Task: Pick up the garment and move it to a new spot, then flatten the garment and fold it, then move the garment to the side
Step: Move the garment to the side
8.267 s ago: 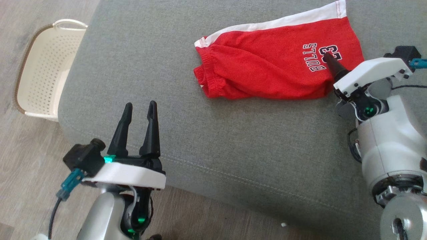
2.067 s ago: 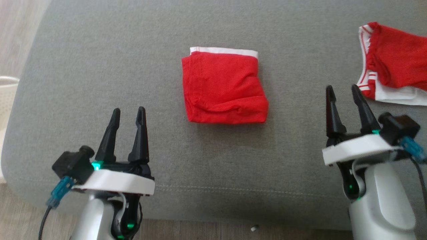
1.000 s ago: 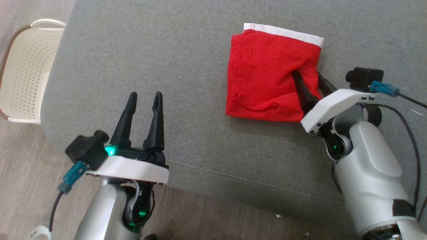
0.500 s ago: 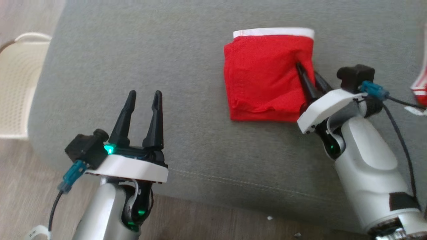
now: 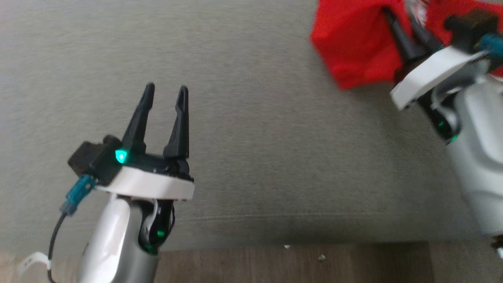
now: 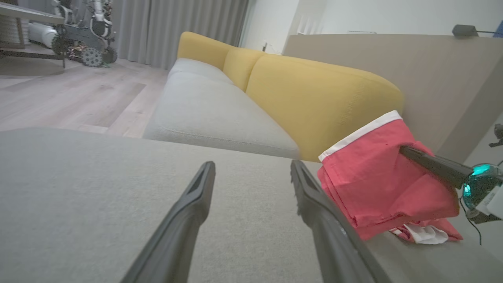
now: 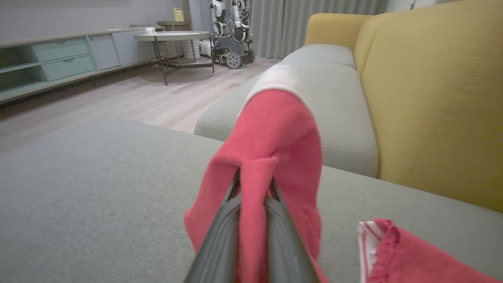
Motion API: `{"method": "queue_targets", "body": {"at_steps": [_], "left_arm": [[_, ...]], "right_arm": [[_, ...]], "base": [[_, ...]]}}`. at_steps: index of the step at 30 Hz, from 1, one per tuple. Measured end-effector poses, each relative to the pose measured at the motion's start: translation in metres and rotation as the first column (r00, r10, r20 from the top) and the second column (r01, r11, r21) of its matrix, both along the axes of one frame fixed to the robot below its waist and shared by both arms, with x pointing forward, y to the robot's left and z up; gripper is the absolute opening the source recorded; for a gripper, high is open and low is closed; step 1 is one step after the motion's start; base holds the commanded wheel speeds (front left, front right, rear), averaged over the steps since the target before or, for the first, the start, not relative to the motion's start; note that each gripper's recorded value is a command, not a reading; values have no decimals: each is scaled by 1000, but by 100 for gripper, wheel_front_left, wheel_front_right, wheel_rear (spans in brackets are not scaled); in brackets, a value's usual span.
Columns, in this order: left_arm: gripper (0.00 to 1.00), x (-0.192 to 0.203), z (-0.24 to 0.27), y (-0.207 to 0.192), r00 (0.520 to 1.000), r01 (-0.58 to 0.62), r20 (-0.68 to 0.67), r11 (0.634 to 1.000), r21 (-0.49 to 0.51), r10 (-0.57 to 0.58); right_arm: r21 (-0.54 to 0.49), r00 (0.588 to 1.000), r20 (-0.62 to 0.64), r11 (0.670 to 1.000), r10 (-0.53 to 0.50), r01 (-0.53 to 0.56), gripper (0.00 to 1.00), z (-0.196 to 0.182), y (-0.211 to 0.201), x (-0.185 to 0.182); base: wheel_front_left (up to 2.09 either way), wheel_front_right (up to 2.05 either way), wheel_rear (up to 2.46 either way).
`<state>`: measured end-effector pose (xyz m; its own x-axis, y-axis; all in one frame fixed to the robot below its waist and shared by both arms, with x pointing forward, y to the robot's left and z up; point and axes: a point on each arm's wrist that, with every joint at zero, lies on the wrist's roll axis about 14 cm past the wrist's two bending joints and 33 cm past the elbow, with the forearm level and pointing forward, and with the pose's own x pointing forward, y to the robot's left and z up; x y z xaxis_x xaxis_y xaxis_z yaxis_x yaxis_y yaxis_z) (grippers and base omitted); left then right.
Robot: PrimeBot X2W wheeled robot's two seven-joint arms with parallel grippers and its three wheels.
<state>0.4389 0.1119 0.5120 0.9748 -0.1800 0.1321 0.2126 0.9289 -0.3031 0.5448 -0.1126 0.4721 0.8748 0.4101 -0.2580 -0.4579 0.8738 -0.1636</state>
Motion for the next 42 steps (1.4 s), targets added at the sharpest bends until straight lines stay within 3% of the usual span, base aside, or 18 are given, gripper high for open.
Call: {"method": "queue_targets", "body": {"at_steps": [6, 14, 26, 31, 32, 33, 34, 42], "left_arm": [[100, 28, -2, -38, 993, 116, 33, 993, 8, -116], [100, 61, -28, -70, 979, 202, 19, 979, 22, -203], [100, 86, -85, -85, 966, 251, -60, 968, 14, -250], [100, 88, -92, -86, 965, 256, -69, 967, 10, -254], [100, 88, -93, -87, 964, 256, -71, 967, 9, -255], [100, 88, -94, -87, 964, 255, -73, 967, 9, -254], [100, 88, -94, -86, 965, 255, -73, 967, 9, -253], [100, 89, -86, -80, 970, 237, -59, 971, 19, -236]], "right_arm": [[-26, 990, -32, 991, -135, 134, 0, 6, -68, 8], [-95, 951, -59, 950, -304, 298, 0, -5, -152, 20], [-212, 869, -127, 869, -478, 447, 0, -54, -229, 15], [-208, 869, -114, 867, -481, 453, 0, -54, -230, 18], [-213, 872, -111, 869, -476, 447, 40, -54, -229, 19], [-220, 875, -109, 870, -472, 442, 95, -55, -227, 20], [-218, 877, -108, 872, -468, 439, 100, -56, -225, 21], [-190, 884, -67, 876, -463, 444, 100, -41, -220, 28]], "base": [[0, 0, 0], [0, 0, 0], [0, 0, 0], [0, 0, 0], [0, 0, 0], [0, 0, 0], [0, 0, 0], [0, 0, 0]]}}
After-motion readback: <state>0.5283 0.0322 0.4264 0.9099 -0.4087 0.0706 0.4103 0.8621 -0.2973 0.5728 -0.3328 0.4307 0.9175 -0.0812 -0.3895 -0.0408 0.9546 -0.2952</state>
